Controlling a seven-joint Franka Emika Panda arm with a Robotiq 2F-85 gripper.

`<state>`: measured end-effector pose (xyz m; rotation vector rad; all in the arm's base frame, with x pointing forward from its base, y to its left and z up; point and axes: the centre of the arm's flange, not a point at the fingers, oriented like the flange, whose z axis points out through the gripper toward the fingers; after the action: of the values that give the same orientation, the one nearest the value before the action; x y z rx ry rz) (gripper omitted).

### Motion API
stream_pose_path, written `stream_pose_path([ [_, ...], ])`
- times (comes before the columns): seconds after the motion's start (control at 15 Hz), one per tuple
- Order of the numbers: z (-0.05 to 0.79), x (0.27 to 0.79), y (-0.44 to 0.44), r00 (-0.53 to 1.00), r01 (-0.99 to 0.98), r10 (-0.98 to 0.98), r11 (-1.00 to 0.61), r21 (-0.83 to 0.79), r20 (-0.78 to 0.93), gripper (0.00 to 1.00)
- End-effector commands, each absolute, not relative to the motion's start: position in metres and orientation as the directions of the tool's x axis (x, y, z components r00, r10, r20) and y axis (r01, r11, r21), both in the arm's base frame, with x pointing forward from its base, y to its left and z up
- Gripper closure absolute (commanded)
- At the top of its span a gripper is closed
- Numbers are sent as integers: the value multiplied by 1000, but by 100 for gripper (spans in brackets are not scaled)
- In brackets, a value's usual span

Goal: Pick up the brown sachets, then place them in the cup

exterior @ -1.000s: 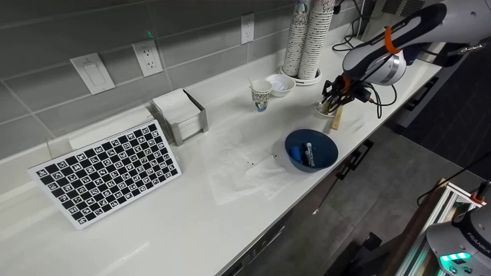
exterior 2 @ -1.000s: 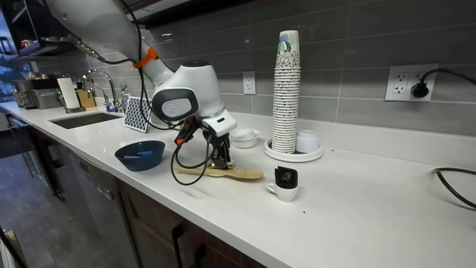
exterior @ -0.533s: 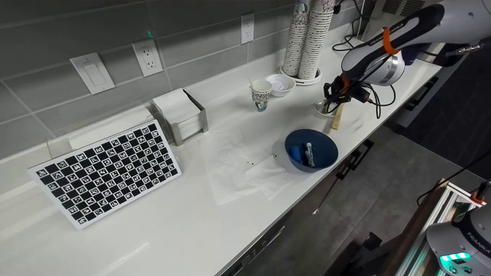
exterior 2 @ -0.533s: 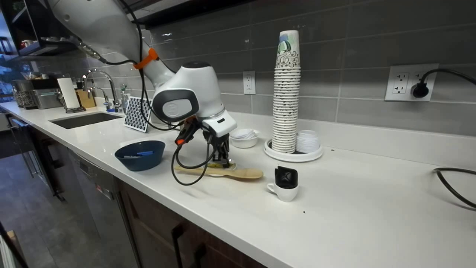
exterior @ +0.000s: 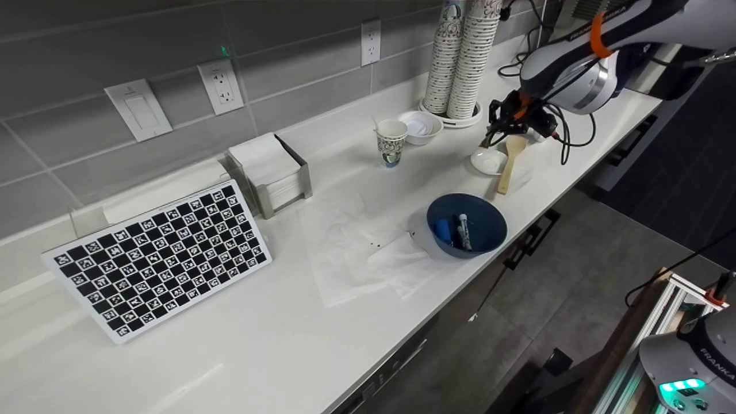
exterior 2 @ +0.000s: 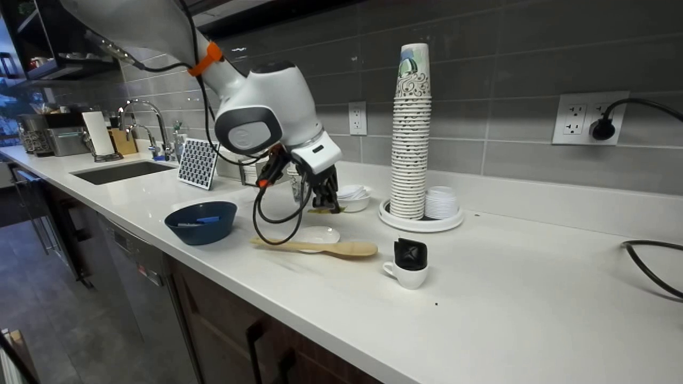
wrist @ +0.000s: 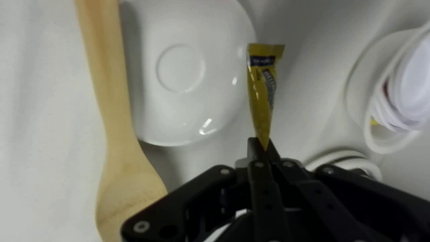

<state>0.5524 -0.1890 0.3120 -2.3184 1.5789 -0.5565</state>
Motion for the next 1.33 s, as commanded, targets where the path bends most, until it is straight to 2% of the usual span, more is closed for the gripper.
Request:
stream_pose_path([
  [0.0,357,550,-167,294,-756,-948,-310,-577,123,100],
  [0.27,382,565,-90,402,-675,-914,-341,-654,62,100],
  [0.4,389,574,-43,465,-615,-880,-400,-679,97,100],
  [0.8,406,602,47,425,-412,-801,-586,-697,422,100],
  [1.27,361,632,91,300,-323,-627,-776,-542,719,100],
])
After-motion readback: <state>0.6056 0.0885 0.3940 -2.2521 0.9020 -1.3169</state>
